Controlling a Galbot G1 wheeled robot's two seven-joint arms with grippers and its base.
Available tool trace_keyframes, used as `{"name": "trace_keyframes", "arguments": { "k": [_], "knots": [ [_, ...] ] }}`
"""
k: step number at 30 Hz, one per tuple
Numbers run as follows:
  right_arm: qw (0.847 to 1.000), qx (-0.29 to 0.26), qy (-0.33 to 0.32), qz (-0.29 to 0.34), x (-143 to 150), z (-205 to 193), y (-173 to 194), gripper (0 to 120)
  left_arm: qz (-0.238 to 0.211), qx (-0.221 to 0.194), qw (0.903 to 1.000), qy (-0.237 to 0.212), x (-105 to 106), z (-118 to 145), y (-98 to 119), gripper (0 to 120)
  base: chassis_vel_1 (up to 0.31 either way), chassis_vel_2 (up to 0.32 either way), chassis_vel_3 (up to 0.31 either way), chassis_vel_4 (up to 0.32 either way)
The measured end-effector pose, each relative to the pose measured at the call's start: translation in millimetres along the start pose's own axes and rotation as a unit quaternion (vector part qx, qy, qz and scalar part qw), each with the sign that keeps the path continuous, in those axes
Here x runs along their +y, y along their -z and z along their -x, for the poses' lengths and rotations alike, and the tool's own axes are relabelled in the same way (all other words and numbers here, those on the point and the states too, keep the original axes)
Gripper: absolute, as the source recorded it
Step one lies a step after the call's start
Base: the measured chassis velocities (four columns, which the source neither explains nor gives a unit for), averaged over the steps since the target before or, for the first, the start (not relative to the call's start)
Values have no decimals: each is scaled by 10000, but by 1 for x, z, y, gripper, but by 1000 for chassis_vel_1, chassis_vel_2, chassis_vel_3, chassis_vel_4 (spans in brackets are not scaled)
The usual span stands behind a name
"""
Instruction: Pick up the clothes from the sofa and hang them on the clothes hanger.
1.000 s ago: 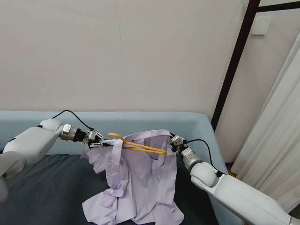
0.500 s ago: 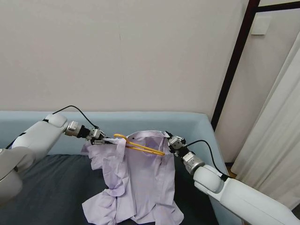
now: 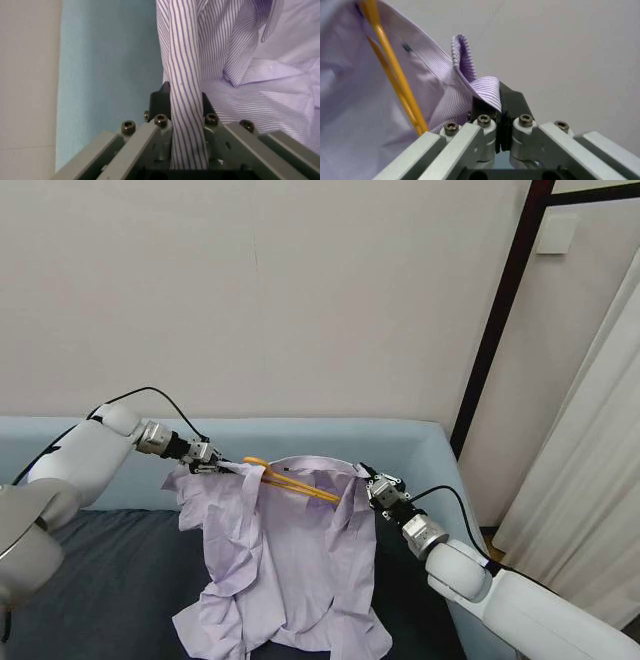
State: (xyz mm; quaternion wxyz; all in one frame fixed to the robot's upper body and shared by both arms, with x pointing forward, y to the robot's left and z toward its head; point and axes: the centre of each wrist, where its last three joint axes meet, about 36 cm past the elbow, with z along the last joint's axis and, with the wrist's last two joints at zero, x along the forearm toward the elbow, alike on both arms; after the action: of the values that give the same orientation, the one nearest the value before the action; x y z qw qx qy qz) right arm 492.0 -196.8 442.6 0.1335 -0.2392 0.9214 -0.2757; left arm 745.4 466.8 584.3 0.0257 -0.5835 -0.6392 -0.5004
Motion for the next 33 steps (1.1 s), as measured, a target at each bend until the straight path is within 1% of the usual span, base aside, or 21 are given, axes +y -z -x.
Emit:
{"name": "trace_keyframes", "arguments": {
  "k": [2, 5, 6, 9, 10, 11, 14, 15, 16, 18, 20, 21, 22, 26, 27, 29, 33],
  "knots": [
    [9999, -81, 40, 51, 2, -3, 11, 0, -100, -57, 9998, 155, -8, 10, -3, 2, 0, 0, 0, 0],
    [9998, -111, 104, 161, 7, -9, 25, 0, -378, -433, 9972, 482, -24, 30, -9, 2, 0, 0, 0, 0],
    [9998, -111, 104, 161, 7, -9, 25, 0, -378, -433, 9972, 482, -24, 30, -9, 2, 0, 0, 0, 0],
    [9996, -76, 69, 248, 6, -7, 34, 0, -716, -869, 9912, 696, -38, 46, -11, 2, 0, 0, 0, 0],
    [9997, -71, 38, 242, 5, -5, 36, 0, -840, -950, 9891, 743, -42, 48, -11, 2, 0, 0, 0, 0],
    [9997, -71, 38, 242, 5, -5, 36, 0, -840, -950, 9891, 743, -42, 48, -11, 2, 0, 0, 0, 0],
    [9996, -90, -59, 269, -1, 0, 42, 0, -1269, -1056, 9831, 791, -49, 54, 1, 2, 0, 0, 0, 0],
    [9994, -113, -105, 307, -4, 2, 48, 0, -1460, -1161, 9787, 860, -49, 57, 8, 2, 0, 0, 0, 0],
    [9994, -113, -105, 307, -4, 2, 48, 0, -1460, -1161, 9787, 860, -49, 57, 8, 2, 0, 0, 0, 0],
    [9991, -193, -184, 328, -9, 6, 55, 0, -1783, -1415, 9693, 931, -47, 63, 19, 2, 0, 0, 0, 0],
    [9991, -243, -187, 297, -11, 7, 58, 0, -2022, -1596, 9633, 759, -41, 66, 33, 2, 0, 0, 0, 0],
    [9991, -272, -170, 271, -10, 6, 59, 0, -2081, -1659, 9620, 609, -37, 65, 40, 2, 0, 0, 0, 0],
    [9991, -272, -170, 271, -10, 6, 59, 0, -2081, -1659, 9620, 609, -37, 65, 40, 2, 0, 0, 0, 0],
    [9988, -465, 35, 144, -4, -6, 71, 0, -2276, -1701, 9587, 100, -23, 59, 60, 2, 0, 0, 0, 0],
    [9988, -465, 35, 144, -4, -6, 71, 0, -2276, -1701, 9587, 100, -23, 59, 60, 2, 0, 0, 0, 0],
    [9979, -607, 218, 23, 2, -17, 76, 0, -2441, -1739, 9540, -37, -15, 51, 67, 2, 0, 0, 0, 0],
    [9963, -742, 417, -131, 5, -31, 78, 0, -2563, -1890, 9479, 99, -3, 40, 72, 2, 0, 0, 0, 0]
  ]
}}
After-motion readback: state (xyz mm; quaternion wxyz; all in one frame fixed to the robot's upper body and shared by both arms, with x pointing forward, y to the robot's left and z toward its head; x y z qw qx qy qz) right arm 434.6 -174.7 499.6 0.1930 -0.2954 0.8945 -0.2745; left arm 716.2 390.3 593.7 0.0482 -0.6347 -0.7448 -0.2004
